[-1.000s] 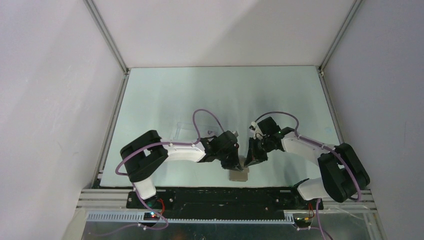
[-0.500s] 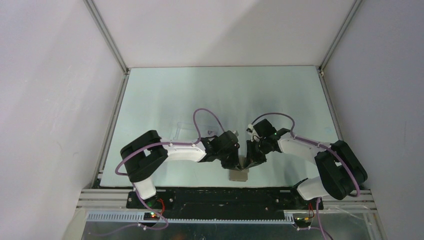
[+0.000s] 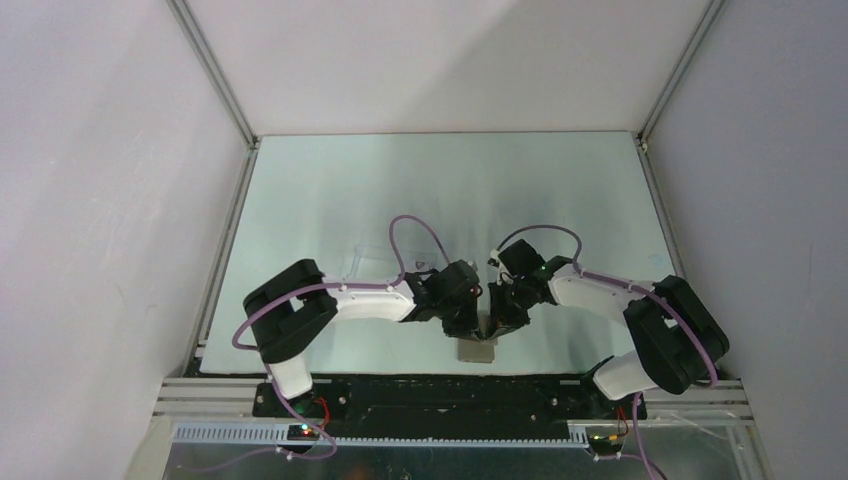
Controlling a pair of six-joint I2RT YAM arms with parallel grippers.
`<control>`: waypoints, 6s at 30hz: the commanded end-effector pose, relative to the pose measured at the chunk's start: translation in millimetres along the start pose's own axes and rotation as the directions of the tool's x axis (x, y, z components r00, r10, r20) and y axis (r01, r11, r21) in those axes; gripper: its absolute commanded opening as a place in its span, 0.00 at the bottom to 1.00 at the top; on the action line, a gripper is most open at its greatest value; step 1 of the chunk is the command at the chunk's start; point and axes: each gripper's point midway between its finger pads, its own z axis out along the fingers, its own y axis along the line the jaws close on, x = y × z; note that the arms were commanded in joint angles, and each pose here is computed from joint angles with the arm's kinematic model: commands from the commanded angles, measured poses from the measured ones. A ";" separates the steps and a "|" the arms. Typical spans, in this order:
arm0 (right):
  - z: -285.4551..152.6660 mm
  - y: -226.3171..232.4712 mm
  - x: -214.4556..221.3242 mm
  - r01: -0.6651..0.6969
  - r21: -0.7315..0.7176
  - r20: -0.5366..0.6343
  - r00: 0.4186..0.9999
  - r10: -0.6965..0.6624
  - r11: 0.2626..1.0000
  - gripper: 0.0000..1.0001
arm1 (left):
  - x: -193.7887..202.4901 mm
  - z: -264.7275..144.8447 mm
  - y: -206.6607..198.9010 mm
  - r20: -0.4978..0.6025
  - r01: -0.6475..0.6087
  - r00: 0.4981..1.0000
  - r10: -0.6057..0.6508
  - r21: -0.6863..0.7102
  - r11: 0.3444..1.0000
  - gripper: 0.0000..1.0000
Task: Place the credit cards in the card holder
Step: Close the card holder at the center of the board.
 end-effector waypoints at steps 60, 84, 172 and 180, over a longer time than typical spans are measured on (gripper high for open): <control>8.2 -2.5 -35.2 -0.068 0.049 0.091 0.994 0.063 0.996 0.00 | -18.9 -11.1 -4.3 0.058 -0.111 0.992 0.113 -0.036 0.993 0.00; -3.0 2.2 -46.0 -0.074 -0.015 0.117 0.990 0.075 0.997 0.00 | -24.9 -17.1 -8.6 0.079 -0.129 0.988 0.131 -0.024 0.991 0.00; 53.1 -71.3 35.0 -0.046 0.447 -0.089 0.991 0.095 0.893 0.00 | 13.2 17.1 88.0 -0.040 0.004 0.999 -0.017 -0.316 0.949 0.00; 25.3 0.5 -1.5 -0.002 0.126 0.032 0.999 -0.002 0.992 0.00 | 2.2 5.3 71.0 -0.003 -0.025 1.000 0.025 -0.268 0.963 0.00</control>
